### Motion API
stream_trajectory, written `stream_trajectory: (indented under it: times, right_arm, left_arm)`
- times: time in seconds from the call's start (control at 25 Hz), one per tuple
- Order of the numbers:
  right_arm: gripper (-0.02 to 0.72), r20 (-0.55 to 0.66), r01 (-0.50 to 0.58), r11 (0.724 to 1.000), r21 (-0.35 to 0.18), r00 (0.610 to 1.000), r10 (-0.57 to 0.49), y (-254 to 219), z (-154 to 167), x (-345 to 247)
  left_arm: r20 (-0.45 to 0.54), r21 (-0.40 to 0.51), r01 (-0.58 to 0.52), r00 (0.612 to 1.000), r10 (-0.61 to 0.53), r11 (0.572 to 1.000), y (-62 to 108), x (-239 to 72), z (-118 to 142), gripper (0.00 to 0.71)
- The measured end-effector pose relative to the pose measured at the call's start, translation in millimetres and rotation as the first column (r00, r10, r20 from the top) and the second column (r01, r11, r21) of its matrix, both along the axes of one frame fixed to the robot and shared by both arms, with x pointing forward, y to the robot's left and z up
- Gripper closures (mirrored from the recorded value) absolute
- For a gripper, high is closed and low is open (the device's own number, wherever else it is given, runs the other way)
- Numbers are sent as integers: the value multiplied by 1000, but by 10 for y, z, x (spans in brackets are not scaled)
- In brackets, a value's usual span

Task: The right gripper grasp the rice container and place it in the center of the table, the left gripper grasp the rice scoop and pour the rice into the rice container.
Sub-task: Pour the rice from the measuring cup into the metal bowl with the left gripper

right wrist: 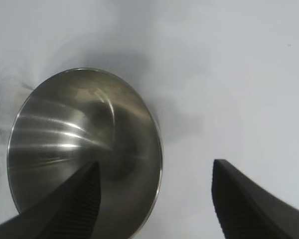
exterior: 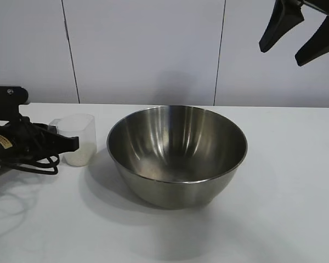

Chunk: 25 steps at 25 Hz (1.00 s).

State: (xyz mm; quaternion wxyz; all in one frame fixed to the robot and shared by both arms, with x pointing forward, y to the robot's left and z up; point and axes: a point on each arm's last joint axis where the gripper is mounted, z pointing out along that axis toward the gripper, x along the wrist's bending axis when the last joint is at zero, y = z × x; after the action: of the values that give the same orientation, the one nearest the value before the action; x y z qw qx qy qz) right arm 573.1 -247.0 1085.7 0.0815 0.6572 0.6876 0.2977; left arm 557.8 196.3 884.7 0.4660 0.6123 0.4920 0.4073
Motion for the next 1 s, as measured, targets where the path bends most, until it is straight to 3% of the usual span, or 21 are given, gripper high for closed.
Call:
stream_trajectory:
  times: [0.24, 0.48, 0.76, 1.0]
  right_arm:
    - [261, 6, 2, 1000, 0, 1000, -2, -1, 3, 5]
    - [261, 6, 2, 1000, 0, 1000, -2, -1, 3, 5]
    - [261, 6, 2, 1000, 0, 1000, -2, -1, 3, 5]
    - [261, 7, 2, 1000, 0, 1000, -2, -1, 3, 5]
  left_arm:
    - [-23, 120, 139, 990, -138, 983, -56, -123, 583, 699]
    - [-37, 140, 281, 960, -279, 949, -197, -364, 1119, 699]
    - [-92, 162, 460, 888, -450, 873, -661, -630, 1106, 700]
    - [-77, 167, 499, 866, -493, 850, -920, -495, 1079, 700]
